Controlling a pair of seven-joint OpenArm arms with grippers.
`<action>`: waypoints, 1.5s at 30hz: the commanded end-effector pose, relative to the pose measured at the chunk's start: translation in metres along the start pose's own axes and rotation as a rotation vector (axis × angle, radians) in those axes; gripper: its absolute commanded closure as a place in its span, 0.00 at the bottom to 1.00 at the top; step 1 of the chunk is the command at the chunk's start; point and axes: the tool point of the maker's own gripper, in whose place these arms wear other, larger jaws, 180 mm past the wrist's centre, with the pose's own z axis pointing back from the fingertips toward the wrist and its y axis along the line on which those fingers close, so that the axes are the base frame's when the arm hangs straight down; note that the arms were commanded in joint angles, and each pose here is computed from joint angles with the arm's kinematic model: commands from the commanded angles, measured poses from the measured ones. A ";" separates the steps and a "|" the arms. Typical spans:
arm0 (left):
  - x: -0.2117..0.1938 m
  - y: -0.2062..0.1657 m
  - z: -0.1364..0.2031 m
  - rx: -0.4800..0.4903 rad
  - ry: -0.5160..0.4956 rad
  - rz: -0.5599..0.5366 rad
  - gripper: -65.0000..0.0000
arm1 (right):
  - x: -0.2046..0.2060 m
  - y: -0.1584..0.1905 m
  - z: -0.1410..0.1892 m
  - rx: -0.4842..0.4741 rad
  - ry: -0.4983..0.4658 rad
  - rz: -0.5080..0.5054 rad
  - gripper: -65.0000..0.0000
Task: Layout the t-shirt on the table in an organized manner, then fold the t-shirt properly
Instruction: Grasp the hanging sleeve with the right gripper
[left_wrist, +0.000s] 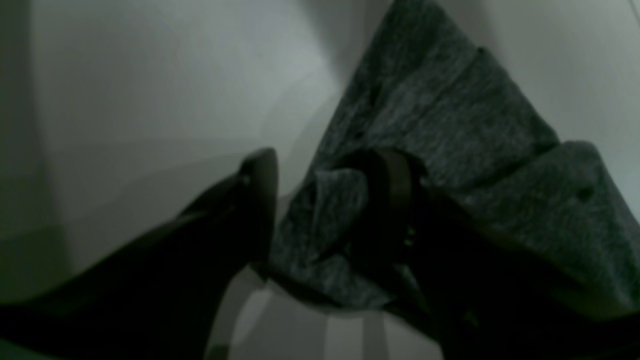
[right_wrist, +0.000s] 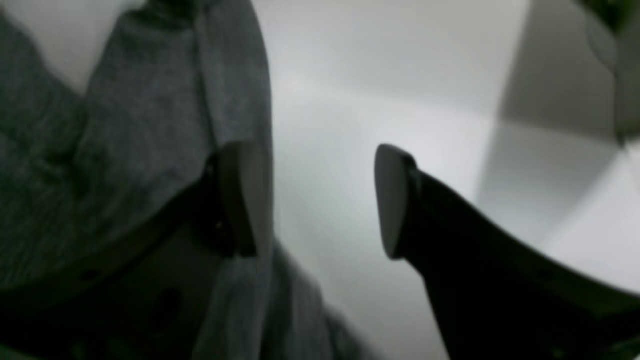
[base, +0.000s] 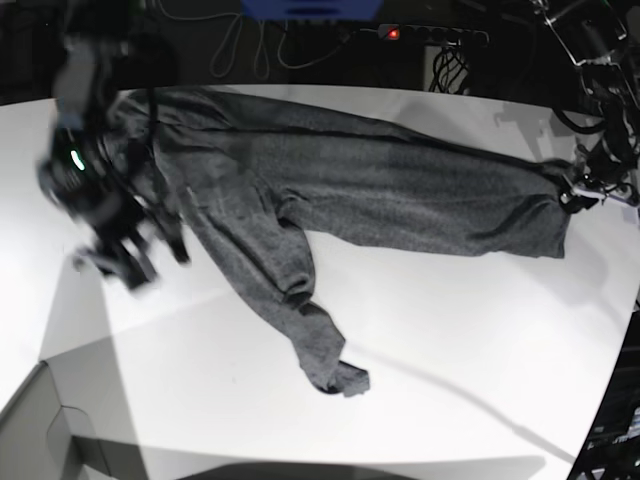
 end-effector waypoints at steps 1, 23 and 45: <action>0.015 -0.001 0.003 -0.007 -0.030 -0.013 0.56 | 0.024 0.002 -0.014 0.020 -0.053 0.004 0.47; 0.014 -0.003 0.003 -0.012 -0.032 -0.009 0.56 | 0.052 0.011 -0.155 0.247 -0.110 -0.248 0.47; 0.017 -0.003 0.002 -0.014 -0.043 -0.006 0.56 | -0.001 0.049 -0.152 0.291 -0.030 -0.294 0.78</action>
